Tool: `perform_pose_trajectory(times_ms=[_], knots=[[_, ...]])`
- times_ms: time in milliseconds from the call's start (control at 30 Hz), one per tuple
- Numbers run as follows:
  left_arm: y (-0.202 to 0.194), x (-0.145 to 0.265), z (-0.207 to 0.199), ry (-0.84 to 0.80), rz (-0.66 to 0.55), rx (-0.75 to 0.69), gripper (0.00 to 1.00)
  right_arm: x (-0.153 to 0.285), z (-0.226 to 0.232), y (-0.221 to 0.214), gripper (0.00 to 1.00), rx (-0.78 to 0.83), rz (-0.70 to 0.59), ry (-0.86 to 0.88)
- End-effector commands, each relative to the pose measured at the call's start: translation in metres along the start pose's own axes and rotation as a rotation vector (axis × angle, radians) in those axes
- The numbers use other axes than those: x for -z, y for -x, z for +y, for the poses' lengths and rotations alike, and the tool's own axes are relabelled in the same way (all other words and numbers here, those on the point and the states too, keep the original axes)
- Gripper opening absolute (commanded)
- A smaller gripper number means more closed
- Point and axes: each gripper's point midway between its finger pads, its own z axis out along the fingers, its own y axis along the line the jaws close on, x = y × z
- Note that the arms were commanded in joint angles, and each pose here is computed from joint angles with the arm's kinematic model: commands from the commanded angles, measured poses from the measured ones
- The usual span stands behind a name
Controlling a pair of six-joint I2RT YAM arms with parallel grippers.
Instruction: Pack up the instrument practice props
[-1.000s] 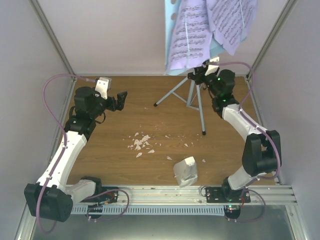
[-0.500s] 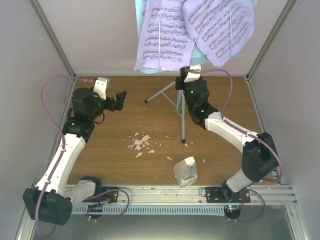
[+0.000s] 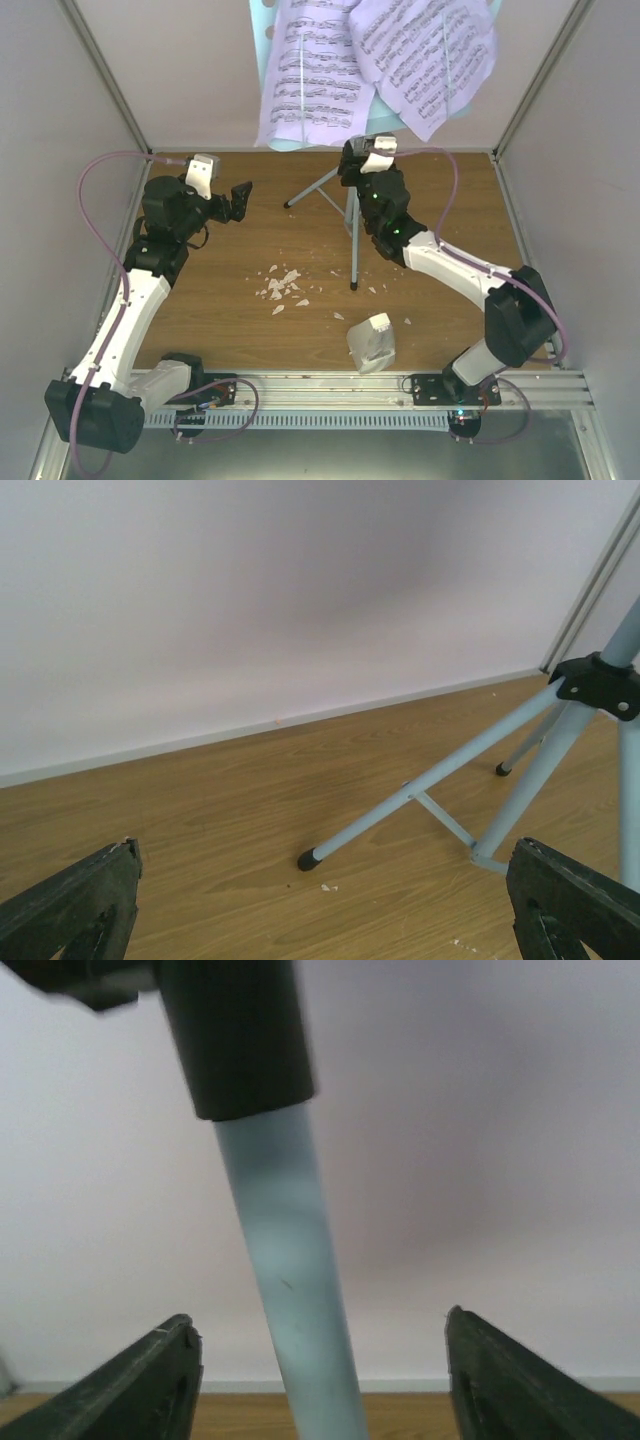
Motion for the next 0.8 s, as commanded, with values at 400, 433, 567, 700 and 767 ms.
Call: perform_pose_trajectory(times_ms=[400, 433, 567, 700, 767], knots=[[0.011, 0.007, 0.002, 0.014, -0.052, -0.017, 0.99, 0.087, -0.044, 0.003, 0.95, -0.054, 0.031, 0.226], [0.011, 0.007, 0.001, 0.012, -0.053, -0.018, 0.99, 0.090, -0.056, 0.002, 0.95, -0.071, 0.032, 0.228], [0.009, 0.006, 0.001, 0.009, -0.048, -0.014, 0.99, 0.093, -0.104, -0.014, 0.95, -0.084, 0.060, 0.240], [0.009, 0.005, -0.001, 0.000, -0.048, -0.011, 0.99, 0.084, -0.115, -0.046, 0.95, -0.002, 0.143, 0.412], [0.008, 0.004, 0.000, 0.000, -0.045, -0.011, 0.99, 0.076, -0.108, -0.057, 0.95, 0.051, 0.176, 0.524]])
